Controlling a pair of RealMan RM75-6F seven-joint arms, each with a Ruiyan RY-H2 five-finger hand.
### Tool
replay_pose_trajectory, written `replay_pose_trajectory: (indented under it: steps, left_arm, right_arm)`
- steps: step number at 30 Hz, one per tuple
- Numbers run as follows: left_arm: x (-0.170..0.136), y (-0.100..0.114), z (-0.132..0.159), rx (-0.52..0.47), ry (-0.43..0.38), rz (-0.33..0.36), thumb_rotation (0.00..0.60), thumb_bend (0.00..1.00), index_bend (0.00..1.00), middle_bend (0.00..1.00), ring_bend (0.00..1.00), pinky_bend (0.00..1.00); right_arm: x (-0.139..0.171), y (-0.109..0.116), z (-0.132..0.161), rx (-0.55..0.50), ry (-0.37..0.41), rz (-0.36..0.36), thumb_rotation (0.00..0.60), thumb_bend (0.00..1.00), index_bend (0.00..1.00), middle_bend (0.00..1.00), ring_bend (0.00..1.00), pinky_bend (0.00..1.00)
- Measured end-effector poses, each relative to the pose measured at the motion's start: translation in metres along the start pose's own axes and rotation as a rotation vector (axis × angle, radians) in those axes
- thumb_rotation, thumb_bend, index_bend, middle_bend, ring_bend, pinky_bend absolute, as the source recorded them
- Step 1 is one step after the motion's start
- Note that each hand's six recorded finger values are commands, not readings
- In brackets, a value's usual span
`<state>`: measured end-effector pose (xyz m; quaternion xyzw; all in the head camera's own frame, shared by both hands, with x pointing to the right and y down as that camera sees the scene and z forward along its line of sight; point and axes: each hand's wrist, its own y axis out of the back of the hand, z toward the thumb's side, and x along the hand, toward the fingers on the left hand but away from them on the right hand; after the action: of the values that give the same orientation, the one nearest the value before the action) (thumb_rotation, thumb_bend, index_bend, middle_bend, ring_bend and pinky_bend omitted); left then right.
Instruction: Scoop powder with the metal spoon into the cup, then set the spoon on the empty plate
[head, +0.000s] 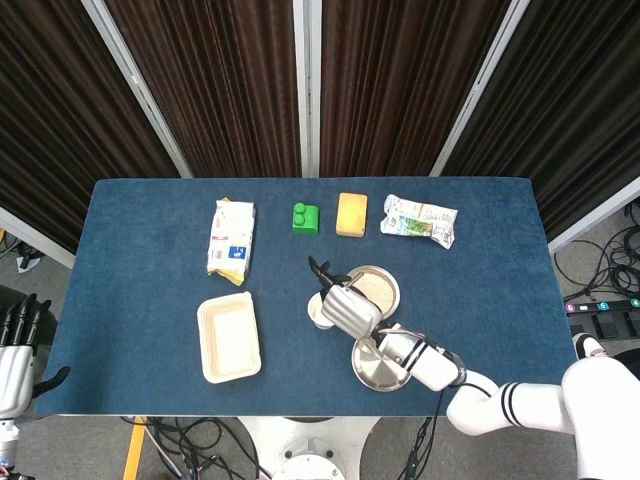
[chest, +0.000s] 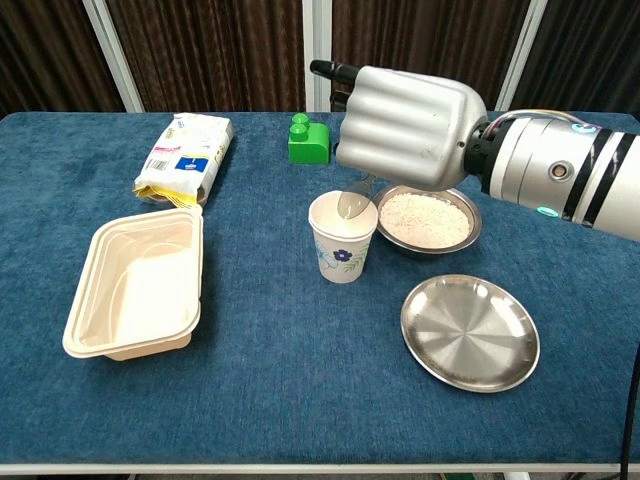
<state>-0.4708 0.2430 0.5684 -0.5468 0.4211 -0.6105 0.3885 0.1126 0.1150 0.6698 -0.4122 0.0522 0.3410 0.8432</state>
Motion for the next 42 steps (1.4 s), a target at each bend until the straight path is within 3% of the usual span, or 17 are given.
replay_pose_trajectory:
  steps: [5,11,15,24,34,39,42]
  left_arm:
    - [-0.001,0.0,0.001,0.003,-0.004,0.002,0.6,0.0,0.1,0.11,0.03,0.0]
    - [-0.002,0.002,0.0,-0.002,-0.004,0.011,0.6,0.0,0.1,0.11,0.03,0.0]
    - [-0.002,0.001,0.001,-0.003,-0.007,0.008,0.6,0.0,0.1,0.11,0.03,0.0]
    - [0.0,0.0,0.002,-0.003,-0.02,0.006,0.6,0.0,0.1,0.11,0.03,0.0]
    - [0.002,0.004,0.007,0.005,-0.041,0.015,0.6,0.0,0.1,0.11,0.03,0.0]
    - [0.004,0.006,0.011,0.007,-0.05,0.018,0.6,0.0,0.1,0.11,0.03,0.0]
    - [0.005,0.007,0.013,0.01,-0.055,0.019,0.6,0.0,0.1,0.11,0.03,0.0]
  right_arm:
    - [0.001,0.006,-0.001,0.005,-0.036,-0.023,0.6,0.33,0.6,0.58,0.26,0.0]
    - [0.003,0.005,0.002,0.113,-0.033,-0.051,0.6,0.33,0.6,0.58,0.26,0.0]
    - [0.006,0.003,-0.006,0.046,-0.069,-0.041,0.6,0.33,0.6,0.58,0.27,0.0]
    - [0.032,-0.013,-0.029,-0.342,-0.184,0.001,0.6,0.33,0.61,0.59,0.29,0.0]
    - [0.103,-0.054,-0.031,-0.947,-0.26,0.133,0.6,0.31,0.61,0.59,0.28,0.0]
    - [0.152,-0.077,0.003,-1.106,-0.24,0.247,0.6,0.3,0.62,0.57,0.25,0.0]
    - [0.16,-0.081,0.018,-1.123,-0.232,0.251,0.6,0.29,0.62,0.57,0.24,0.0]
